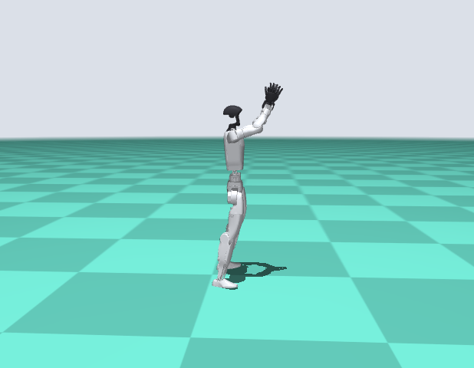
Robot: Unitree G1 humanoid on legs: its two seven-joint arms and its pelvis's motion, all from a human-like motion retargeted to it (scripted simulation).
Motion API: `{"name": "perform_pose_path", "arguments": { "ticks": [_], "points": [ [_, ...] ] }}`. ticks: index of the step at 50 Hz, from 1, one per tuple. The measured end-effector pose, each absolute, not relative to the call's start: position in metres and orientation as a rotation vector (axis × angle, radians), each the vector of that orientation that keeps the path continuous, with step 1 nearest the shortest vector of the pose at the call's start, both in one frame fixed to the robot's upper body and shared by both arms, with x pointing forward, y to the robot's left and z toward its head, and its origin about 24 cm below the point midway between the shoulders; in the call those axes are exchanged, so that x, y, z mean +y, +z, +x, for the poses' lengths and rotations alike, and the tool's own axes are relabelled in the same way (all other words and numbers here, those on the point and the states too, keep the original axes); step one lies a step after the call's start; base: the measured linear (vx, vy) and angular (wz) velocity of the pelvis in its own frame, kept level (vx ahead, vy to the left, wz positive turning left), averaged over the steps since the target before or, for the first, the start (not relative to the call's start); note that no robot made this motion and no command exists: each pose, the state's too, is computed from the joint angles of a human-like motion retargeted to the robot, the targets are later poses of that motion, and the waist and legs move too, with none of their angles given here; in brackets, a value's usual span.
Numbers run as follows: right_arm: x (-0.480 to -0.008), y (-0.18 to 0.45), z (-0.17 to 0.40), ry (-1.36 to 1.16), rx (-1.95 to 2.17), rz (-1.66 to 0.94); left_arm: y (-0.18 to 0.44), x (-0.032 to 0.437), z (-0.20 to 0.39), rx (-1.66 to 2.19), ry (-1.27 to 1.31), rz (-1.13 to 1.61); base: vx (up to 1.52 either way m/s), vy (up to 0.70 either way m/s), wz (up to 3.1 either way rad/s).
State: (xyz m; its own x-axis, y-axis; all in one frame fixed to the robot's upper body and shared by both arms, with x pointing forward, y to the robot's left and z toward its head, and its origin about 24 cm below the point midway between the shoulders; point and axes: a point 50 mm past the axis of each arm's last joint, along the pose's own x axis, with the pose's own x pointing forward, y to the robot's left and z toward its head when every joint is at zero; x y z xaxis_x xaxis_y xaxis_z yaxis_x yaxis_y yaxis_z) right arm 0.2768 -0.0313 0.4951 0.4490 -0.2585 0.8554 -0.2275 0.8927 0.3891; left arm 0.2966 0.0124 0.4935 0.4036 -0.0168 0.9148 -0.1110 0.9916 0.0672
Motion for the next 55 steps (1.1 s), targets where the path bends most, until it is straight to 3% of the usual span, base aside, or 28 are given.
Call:
{"name": "perform_pose_path", "arguments": {
  "ticks": [6,12,17,22,28,35,39,44,50,55],
  "points": [
    [-0.027,0.53,0.24,-0.017,-1.253,0.479,0.528,0.007,0.26,-1.288,0.068,0.1,0.0,0.0,0.0],
    [-0.03,0.494,0.285,-0.045,-1.072,0.48,0.489,0.013,0.304,-1.095,0.056,0.084,-0.05,0.0,0.02],
    [-0.033,0.386,0.359,-0.114,-0.682,0.466,0.377,0.029,0.379,-0.686,0.036,0.066,-0.13,0.0,-0.01],
    [-0.052,0.216,0.401,-0.318,-0.126,0.398,0.205,0.035,0.412,-0.07,0.117,0.01,-0.16,0.01,0.0],
    [-0.059,0.027,0.351,-0.495,0.49,0.267,0.019,0.042,0.349,0.613,0.251,-0.018,-0.11,0.01,0.03],
    [-0.051,-0.057,0.278,-0.473,0.724,0.152,-0.068,0.051,0.276,0.88,0.228,0.042,0.01,0.0,-0.01],
    [-0.042,-0.038,0.295,-0.472,0.692,0.226,-0.046,0.057,0.301,0.807,0.289,-0.036,0.1,-0.01,-0.09],
    [-0.048,0.035,0.354,-0.445,0.471,0.282,0.027,0.054,0.359,0.543,0.22,-0.016,0.14,0.0,-0.09],
    [-0.042,0.233,0.406,-0.311,-0.107,0.37,0.219,0.04,0.415,-0.063,0.138,-0.017,0.14,0.0,-0.09],
    [-0.032,0.398,0.357,-0.143,-0.687,0.426,0.388,0.03,0.376,-0.664,0.088,0.024,0.12,0.01,-0.02]
  ]
}}
